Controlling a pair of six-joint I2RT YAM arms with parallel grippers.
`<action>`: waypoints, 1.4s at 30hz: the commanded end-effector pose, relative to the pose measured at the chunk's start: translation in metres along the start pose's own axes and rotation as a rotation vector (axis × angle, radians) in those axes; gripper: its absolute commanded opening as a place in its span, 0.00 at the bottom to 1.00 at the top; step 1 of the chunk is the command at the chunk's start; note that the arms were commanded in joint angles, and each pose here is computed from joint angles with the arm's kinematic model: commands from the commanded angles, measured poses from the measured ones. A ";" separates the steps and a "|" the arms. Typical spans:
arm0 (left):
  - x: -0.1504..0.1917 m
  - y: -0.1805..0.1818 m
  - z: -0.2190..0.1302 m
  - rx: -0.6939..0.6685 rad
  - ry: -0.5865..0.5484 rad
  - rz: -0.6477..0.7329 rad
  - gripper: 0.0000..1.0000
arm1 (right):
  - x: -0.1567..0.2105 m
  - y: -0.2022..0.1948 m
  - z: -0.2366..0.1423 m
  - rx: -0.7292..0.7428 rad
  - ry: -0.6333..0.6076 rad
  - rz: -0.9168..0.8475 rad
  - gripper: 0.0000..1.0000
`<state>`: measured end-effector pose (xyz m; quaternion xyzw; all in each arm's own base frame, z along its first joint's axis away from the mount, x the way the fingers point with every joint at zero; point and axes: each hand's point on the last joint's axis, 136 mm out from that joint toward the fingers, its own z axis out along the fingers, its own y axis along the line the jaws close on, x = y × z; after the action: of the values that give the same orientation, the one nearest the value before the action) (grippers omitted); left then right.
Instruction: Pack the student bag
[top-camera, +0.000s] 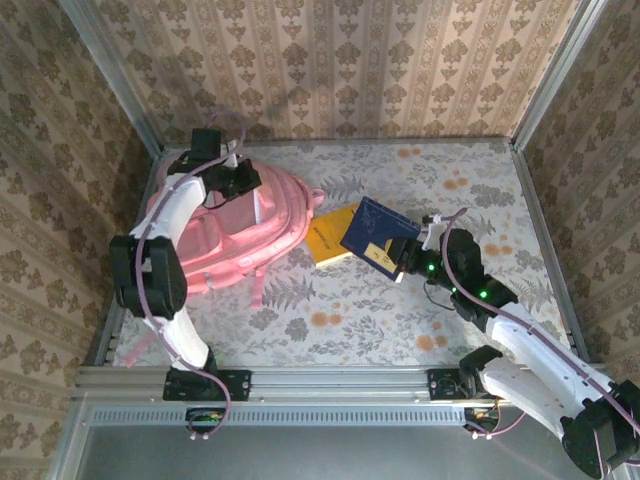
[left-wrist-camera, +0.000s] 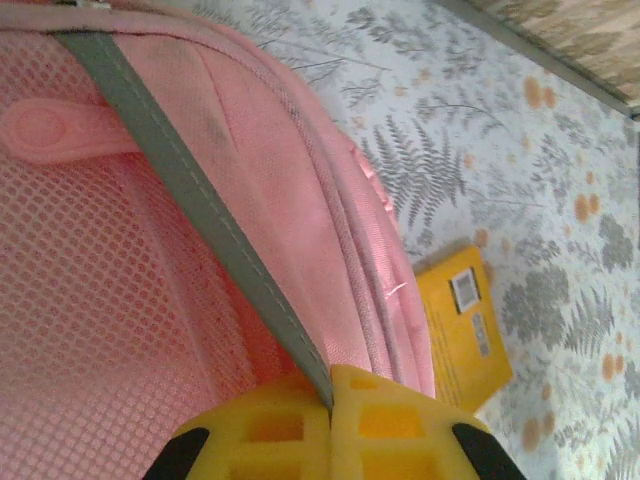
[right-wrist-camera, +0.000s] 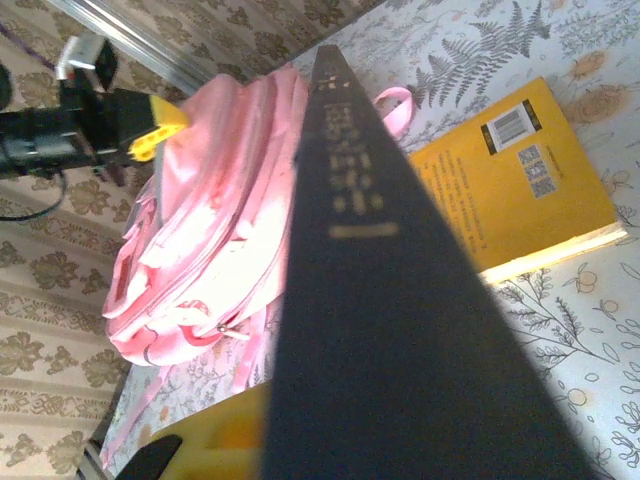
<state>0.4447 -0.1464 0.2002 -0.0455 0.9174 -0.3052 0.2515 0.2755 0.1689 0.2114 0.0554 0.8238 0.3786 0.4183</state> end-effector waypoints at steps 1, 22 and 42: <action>0.006 -0.059 -0.073 0.122 -0.073 0.180 0.00 | -0.023 0.021 -0.011 -0.039 -0.049 -0.061 0.00; 0.034 -0.138 -0.183 0.552 -0.213 0.313 0.00 | -0.012 0.097 0.007 -0.374 0.218 0.085 0.00; 0.049 -0.177 -0.193 0.732 -0.148 0.374 0.00 | -0.007 0.162 0.070 -0.512 0.303 0.191 0.00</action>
<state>0.3144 -0.1892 0.3490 0.0975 0.7938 -0.5246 0.2917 0.2939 0.3048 0.2653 0.0009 0.7742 0.5883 0.2334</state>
